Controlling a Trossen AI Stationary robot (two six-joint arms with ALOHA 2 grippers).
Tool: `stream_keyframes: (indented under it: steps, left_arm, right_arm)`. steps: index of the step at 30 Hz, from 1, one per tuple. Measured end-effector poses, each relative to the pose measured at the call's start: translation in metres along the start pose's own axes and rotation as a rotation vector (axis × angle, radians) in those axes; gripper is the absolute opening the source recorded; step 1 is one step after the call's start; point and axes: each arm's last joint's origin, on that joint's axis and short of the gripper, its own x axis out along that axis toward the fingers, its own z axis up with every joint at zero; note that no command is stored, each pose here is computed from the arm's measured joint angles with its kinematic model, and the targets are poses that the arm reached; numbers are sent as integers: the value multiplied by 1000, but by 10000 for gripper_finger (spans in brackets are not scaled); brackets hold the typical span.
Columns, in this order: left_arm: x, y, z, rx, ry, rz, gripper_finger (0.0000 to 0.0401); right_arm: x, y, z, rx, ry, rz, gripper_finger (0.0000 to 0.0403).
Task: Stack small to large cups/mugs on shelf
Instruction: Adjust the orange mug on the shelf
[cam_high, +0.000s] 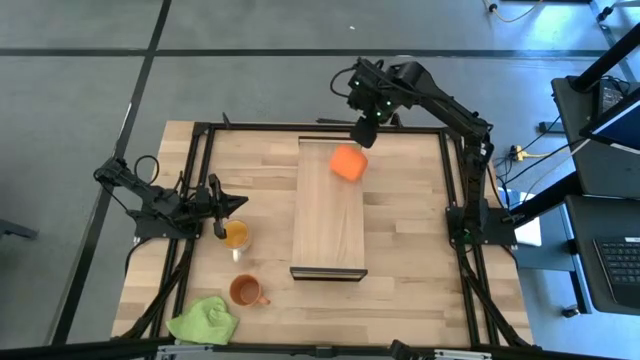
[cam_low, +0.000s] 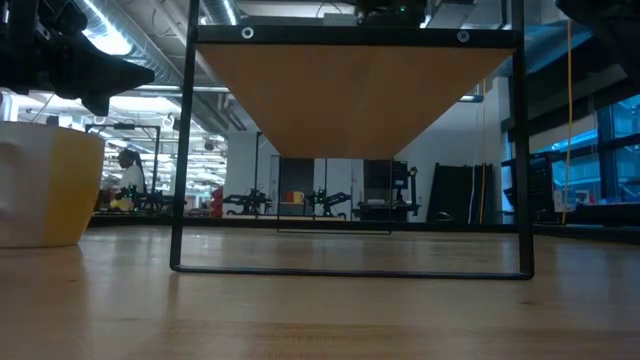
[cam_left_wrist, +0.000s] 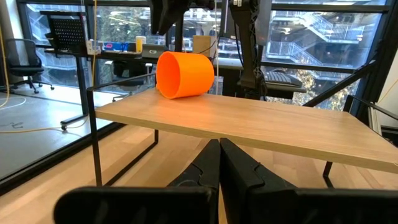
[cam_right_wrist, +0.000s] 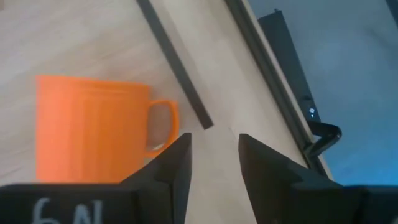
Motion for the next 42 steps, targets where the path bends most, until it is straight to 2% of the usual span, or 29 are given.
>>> stream_keyframes:
  steps: [9,22,28,31,34,37,39,42]
  left_arm:
    - [0,0,0,0,0,0,0]
    - [0,0,2,26,-17,4,0]
    - [-2,-1,22,-245,-174,-88,0]
    - [-4,4,34,-293,-285,-32,0]
    - [-7,7,50,-368,-341,-28,0]
    - [-6,5,66,-356,-208,-82,0]
    - [-3,4,74,-324,-83,-64,0]
    - [1,4,108,-289,-41,-57,0]
  right_arm:
    - [1,1,1,2,-4,7,133]
    - [1,2,1,112,-4,7,133]
    - [1,5,2,173,-14,0,133]
    - [1,6,3,196,-27,3,133]
    - [0,9,4,212,-34,7,133]
    - [0,16,4,190,-38,11,133]
    - [-1,26,6,148,-61,22,133]
    - [-7,45,12,95,-160,18,133]
